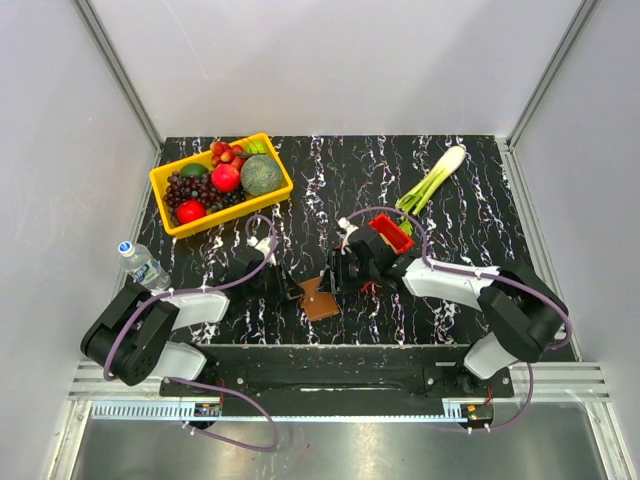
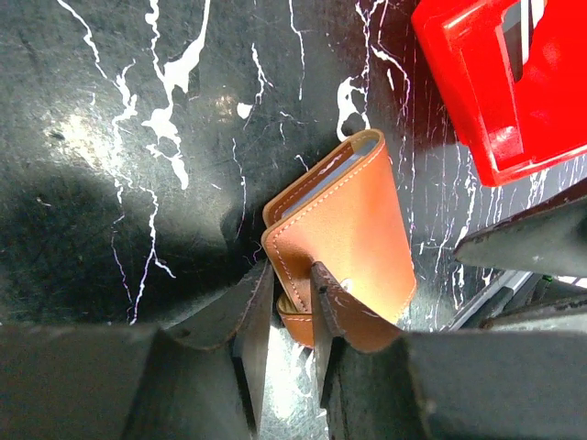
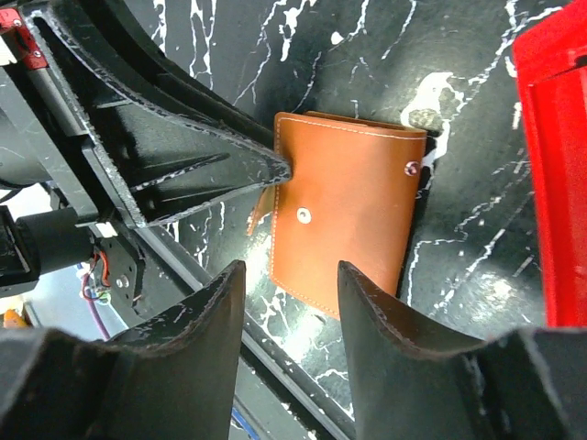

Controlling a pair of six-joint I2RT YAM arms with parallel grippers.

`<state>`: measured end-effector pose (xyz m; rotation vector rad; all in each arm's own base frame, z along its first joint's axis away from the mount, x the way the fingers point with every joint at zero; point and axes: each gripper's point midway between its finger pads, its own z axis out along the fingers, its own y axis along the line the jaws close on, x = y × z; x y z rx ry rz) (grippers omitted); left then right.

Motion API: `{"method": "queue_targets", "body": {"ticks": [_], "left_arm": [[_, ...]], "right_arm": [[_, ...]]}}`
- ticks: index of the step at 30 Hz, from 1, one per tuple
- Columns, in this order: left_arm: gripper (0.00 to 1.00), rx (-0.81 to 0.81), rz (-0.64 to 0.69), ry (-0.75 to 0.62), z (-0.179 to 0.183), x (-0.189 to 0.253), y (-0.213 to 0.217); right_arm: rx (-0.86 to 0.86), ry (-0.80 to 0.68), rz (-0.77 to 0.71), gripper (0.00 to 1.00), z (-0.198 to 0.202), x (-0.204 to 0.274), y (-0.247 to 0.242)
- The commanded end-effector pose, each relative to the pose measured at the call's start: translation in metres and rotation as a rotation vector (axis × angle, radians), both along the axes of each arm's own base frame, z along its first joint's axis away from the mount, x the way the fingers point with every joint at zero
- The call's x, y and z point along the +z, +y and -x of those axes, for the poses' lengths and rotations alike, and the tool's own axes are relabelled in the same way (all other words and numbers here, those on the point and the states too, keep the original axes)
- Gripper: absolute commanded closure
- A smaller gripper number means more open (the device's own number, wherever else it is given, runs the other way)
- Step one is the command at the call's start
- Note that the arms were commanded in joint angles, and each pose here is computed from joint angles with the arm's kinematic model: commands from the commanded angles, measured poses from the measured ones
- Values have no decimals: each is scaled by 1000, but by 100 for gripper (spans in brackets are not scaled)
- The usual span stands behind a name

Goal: Put the credit cards into the card holder
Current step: Close the card holder at the center of the board.

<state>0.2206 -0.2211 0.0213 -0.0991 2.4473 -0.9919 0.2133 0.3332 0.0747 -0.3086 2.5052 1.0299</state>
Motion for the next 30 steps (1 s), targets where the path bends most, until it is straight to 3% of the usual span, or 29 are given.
{"method": "queue_targets", "body": {"ticks": [1,20,30], "left_arm": [[75,18,7,-67,-17,9,-3],[80,23,6,-67,-15,6,-1],[80,15,11,-70,-13,7,-2]], "right_arm": [[49,-14,-103,51,1,23,28],[57,128,-118,59,10,-2,61],[39,115,-106,69,4,-5,62]]}}
